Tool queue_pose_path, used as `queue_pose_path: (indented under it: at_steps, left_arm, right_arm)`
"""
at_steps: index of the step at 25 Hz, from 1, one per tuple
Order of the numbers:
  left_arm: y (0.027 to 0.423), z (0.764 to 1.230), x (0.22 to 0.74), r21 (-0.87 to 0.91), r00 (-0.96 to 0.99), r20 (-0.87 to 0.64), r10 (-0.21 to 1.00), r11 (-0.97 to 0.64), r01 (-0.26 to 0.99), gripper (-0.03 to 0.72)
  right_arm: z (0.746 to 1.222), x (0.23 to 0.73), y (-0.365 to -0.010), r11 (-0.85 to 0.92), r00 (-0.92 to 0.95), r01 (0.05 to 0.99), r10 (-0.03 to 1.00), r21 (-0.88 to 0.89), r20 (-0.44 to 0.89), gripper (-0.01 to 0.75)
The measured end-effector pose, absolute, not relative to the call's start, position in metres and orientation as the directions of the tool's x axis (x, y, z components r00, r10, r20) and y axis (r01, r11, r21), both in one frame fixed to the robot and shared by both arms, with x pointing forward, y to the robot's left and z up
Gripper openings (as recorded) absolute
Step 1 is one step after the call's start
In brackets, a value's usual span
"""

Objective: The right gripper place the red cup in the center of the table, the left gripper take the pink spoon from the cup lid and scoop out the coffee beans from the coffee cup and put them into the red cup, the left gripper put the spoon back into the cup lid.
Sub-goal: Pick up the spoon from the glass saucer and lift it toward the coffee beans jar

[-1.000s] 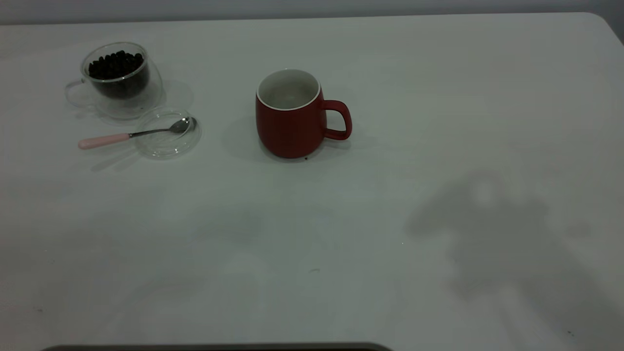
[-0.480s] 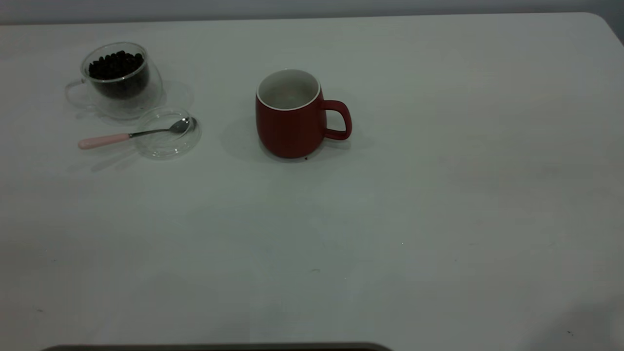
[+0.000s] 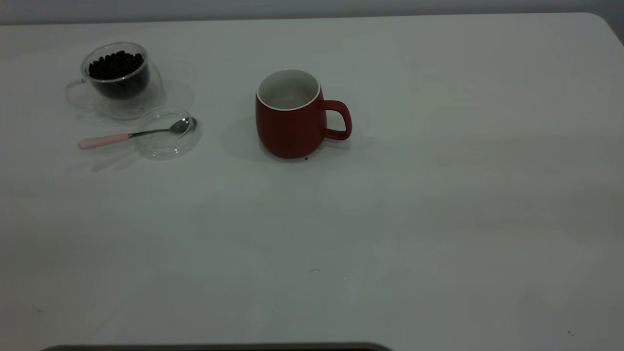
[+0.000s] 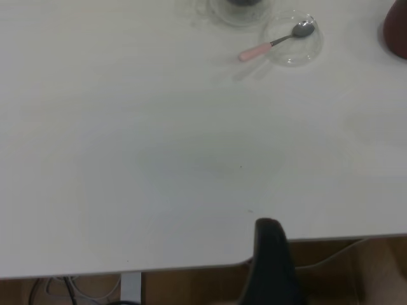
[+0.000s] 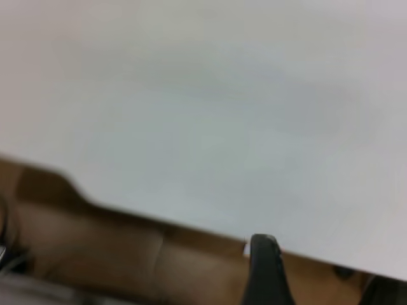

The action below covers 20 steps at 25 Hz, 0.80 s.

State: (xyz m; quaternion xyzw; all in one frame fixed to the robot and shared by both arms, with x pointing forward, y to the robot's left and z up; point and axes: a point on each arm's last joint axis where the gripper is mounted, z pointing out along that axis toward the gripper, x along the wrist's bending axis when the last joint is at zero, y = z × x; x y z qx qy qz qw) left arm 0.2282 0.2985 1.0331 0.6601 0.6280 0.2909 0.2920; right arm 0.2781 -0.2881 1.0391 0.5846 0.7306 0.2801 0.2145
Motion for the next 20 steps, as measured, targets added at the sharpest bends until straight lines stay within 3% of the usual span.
queue_pose_path:
  at_steps: [12, 20]
  left_arm:
    - [0.299, 1.033, 0.228, 0.751, 0.042, 0.017, 0.999, -0.041, 0.659, 0.590]
    - [0.299, 1.033, 0.228, 0.751, 0.042, 0.017, 0.999, -0.041, 0.659, 0.590]
  right_arm:
    - [1.042, 0.243, -0.298, 0.024, -0.028, 0.608, 1.000, 0.794, -0.008, 0.588]
    - [1.041, 0.236, -0.298, 0.037, -0.039, 0.572, 0.999, 0.819, -0.019, 0.588]
